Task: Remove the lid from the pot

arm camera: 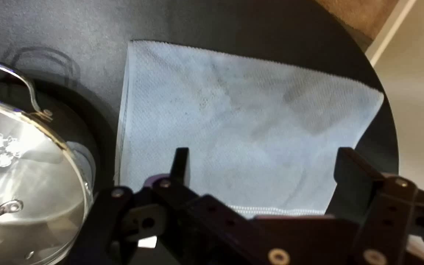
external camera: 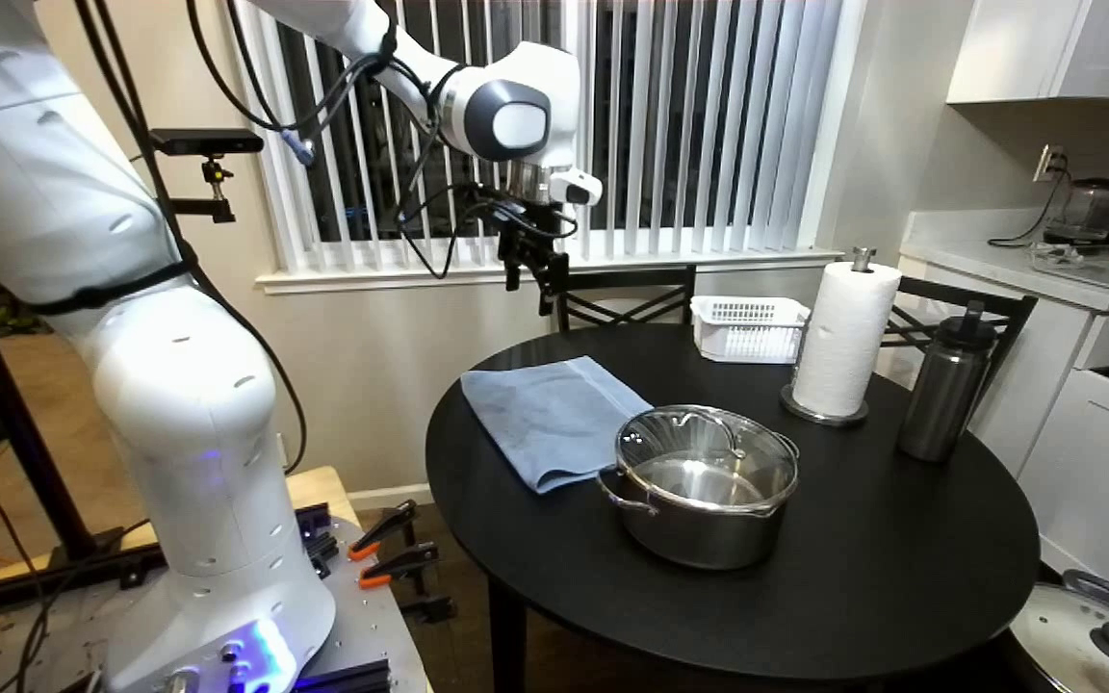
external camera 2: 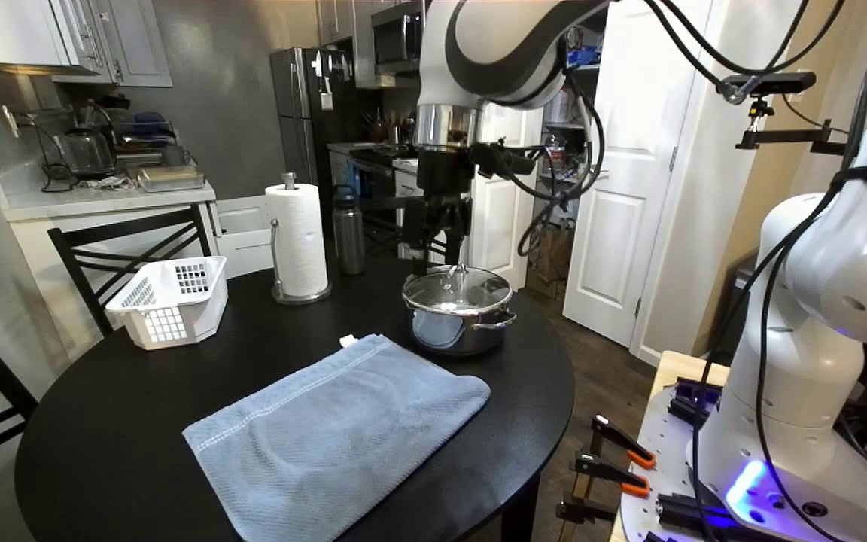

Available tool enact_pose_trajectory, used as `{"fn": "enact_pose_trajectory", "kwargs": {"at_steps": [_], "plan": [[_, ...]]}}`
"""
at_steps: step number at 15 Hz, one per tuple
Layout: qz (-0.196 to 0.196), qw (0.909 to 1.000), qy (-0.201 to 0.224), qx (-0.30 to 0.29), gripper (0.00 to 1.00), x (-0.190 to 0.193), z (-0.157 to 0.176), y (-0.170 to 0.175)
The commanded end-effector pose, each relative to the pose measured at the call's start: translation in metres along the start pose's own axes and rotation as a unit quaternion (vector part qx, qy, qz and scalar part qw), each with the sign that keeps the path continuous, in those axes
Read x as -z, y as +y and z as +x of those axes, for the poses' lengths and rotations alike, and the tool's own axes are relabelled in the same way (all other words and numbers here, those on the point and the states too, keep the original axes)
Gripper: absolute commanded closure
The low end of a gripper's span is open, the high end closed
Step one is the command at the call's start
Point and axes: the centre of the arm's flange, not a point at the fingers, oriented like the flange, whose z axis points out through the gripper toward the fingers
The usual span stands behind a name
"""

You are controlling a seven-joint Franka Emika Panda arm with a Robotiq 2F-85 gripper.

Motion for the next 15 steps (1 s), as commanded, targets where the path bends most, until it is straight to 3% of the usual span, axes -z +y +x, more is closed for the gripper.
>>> {"fn": "enact_pose_trajectory", "kwargs": {"at_steps": [1, 4, 8, 12, 15], "plan": [[0.045, 0.995, 0.018, -0.087, 0.0, 0.05, 0.03, 0.044], [0.068, 0.9843, 0.021, -0.161, 0.0, 0.061, 0.04, 0.098], [0.083, 0.9607, 0.019, -0.264, 0.0, 0.046, 0.06, 0.144], [0.103, 0.9264, 0.025, -0.361, 0.0, 0.019, 0.06, 0.18], [0.109, 0.896, 0.043, -0.428, 0.0, 0.0, 0.042, 0.208]]}}
